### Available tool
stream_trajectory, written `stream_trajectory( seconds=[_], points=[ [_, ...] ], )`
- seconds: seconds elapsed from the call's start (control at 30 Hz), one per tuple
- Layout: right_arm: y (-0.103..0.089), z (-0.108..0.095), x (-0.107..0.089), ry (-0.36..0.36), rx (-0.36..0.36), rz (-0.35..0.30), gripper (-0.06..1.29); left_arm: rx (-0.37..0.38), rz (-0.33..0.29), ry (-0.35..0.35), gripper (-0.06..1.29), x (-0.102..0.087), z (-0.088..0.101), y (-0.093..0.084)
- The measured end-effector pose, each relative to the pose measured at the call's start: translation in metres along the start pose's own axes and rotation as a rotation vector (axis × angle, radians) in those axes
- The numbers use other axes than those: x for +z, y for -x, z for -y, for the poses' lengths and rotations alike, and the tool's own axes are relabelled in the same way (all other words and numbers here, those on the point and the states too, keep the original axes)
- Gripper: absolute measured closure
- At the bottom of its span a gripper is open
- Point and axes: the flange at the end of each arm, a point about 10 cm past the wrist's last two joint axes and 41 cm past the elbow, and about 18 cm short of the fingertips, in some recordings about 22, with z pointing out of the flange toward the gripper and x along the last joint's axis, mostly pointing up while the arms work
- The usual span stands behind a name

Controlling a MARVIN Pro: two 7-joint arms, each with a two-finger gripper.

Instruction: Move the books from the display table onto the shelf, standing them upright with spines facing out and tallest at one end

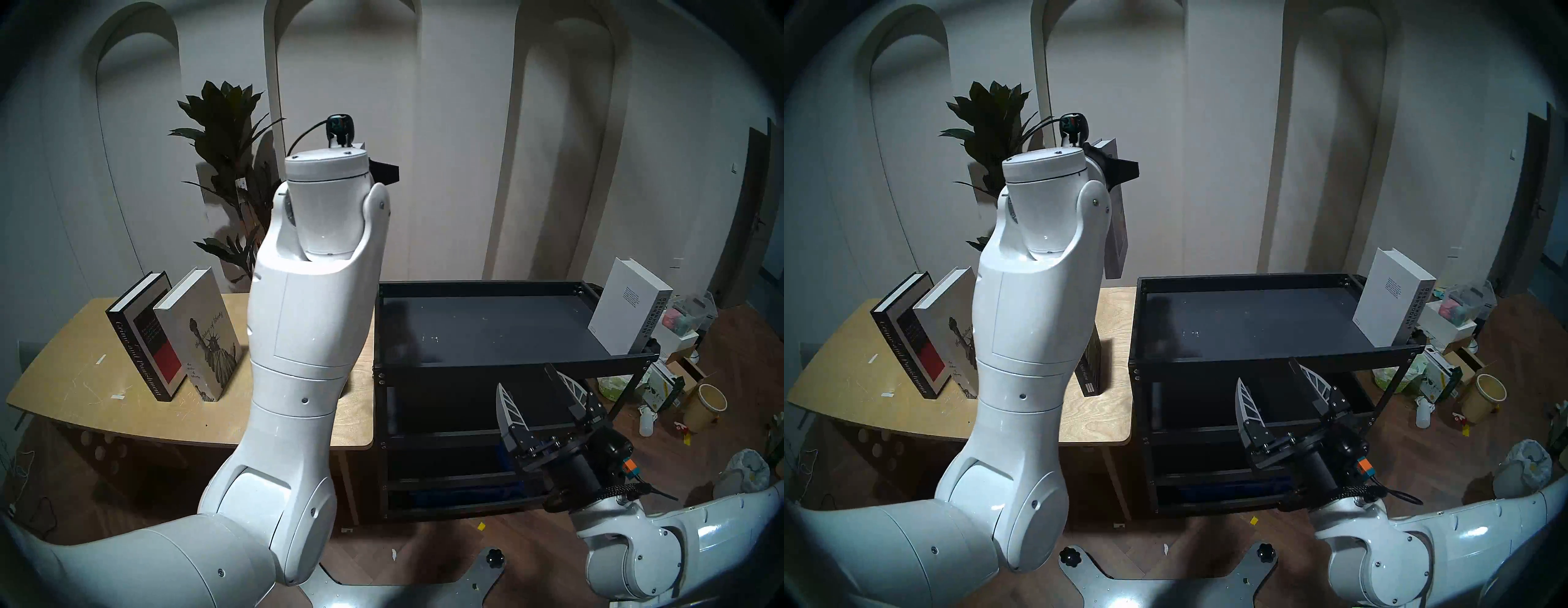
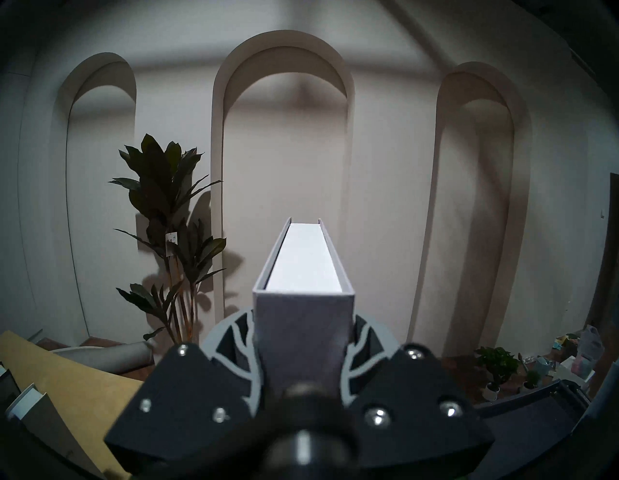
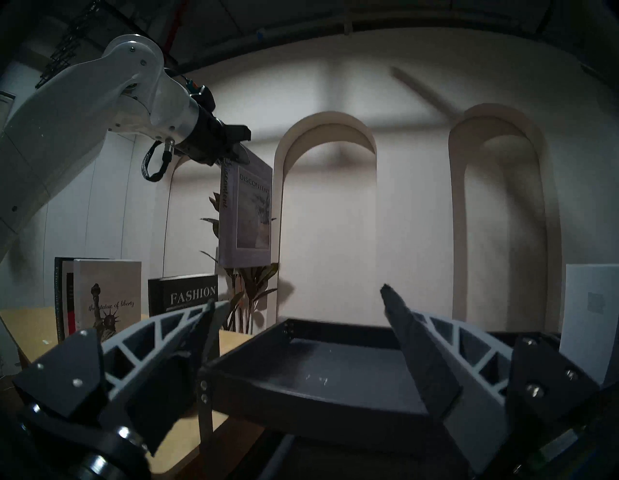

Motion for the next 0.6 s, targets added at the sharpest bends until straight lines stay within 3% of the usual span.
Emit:
stream_trajectory(
  seconds=[0.3,0.6],
  points=[
    [-0.013,0.0,0.052,0.042,-0.073,-0.141,0.02,-0.033,0.013,-0.042,0.95,-0.005,-0.012,-0.008],
    [-0.016,0.008,0.086,0.047,-0.126,-0.197,0.02,-0.073,0.012,-0.071,0.95,-0.012,-0.018,-0.014]
  ],
)
